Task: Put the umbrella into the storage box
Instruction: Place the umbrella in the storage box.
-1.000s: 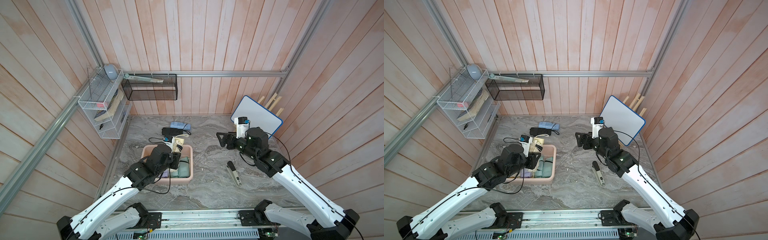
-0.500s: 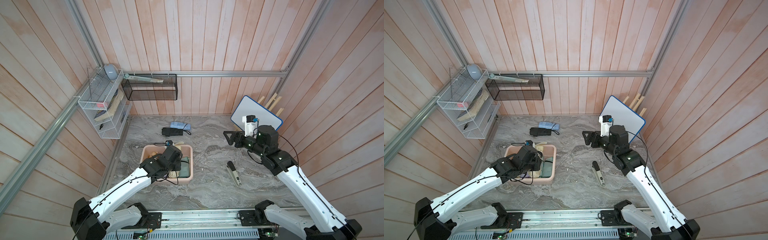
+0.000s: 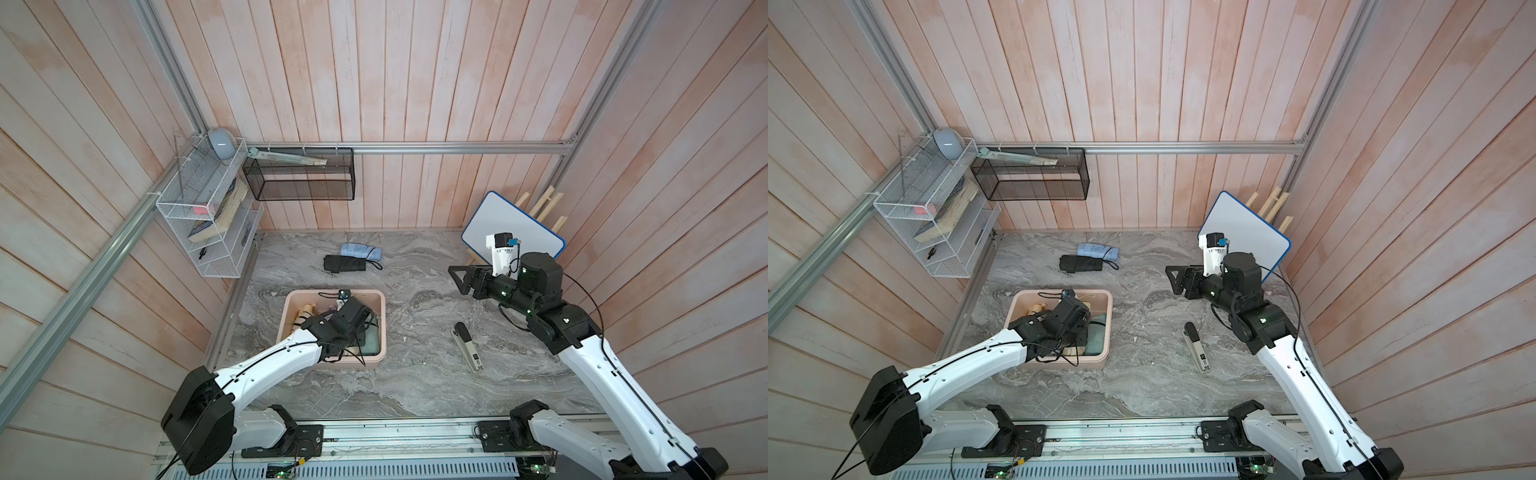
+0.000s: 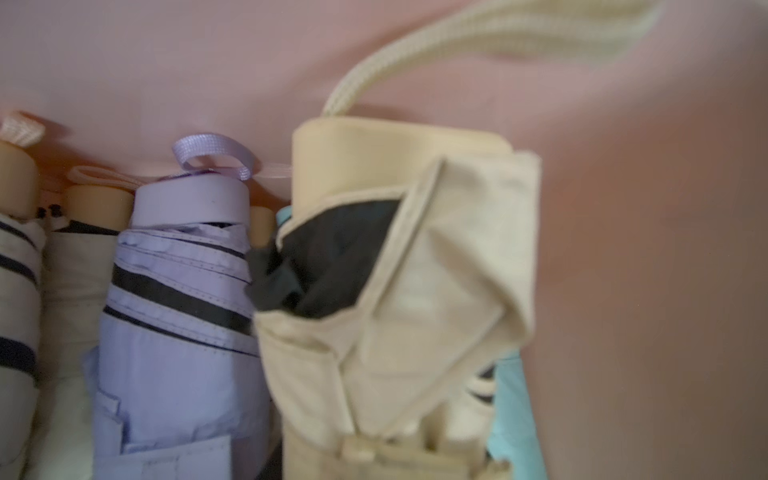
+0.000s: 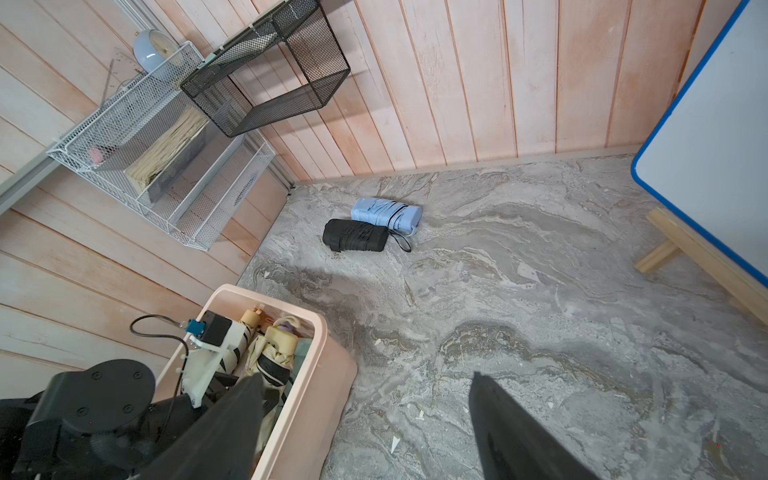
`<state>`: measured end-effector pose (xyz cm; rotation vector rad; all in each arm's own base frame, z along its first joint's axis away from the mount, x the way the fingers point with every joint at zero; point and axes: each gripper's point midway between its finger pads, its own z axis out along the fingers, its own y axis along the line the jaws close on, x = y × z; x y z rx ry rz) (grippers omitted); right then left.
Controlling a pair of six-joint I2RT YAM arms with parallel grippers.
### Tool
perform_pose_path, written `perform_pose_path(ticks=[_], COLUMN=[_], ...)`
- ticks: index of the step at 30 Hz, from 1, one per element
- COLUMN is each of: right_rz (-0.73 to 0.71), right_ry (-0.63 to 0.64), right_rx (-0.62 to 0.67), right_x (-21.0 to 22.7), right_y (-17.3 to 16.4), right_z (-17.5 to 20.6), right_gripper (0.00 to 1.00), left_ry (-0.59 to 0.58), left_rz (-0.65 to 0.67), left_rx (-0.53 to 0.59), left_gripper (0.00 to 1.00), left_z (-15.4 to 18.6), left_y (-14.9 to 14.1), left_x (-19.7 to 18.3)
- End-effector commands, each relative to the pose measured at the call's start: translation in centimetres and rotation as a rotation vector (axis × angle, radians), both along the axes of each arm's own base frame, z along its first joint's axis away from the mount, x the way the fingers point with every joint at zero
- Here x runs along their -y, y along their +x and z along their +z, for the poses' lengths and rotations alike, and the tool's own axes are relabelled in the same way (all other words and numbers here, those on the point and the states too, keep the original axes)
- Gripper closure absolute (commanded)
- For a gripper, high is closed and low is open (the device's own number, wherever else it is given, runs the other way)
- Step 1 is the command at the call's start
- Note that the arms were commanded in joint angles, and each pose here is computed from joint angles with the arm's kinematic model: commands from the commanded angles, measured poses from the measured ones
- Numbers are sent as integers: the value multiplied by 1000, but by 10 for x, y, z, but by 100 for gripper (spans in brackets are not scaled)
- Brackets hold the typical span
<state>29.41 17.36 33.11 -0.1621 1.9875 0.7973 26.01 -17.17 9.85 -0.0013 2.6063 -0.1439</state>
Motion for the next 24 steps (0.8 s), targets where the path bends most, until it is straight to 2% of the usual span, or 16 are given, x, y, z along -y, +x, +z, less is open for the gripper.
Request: perform_pose_path(ticks=[1,5,10,16,24], right_rz=[15,23,27,29,22], right_ry=[-4,2,5,15,101], right_rx=[18,24,25,16,-27], right_x=[1,0,-1,-4,-20], right_y=[-4,-4,-2,3,29], right_z=[7,10,9,6,0], right_gripper=[17,17,17,17,19], left_ry=[-31,-6,12,-28,-162], left_rz=[31,53,72,62,82], left_rx=[54,47,58,99,327], left_gripper=[61,37,22,18,17], left_z=[3,-5,-1,27,118], left_y=[16,16,16,18,18], left_x=[4,-4,-12,-9,-22])
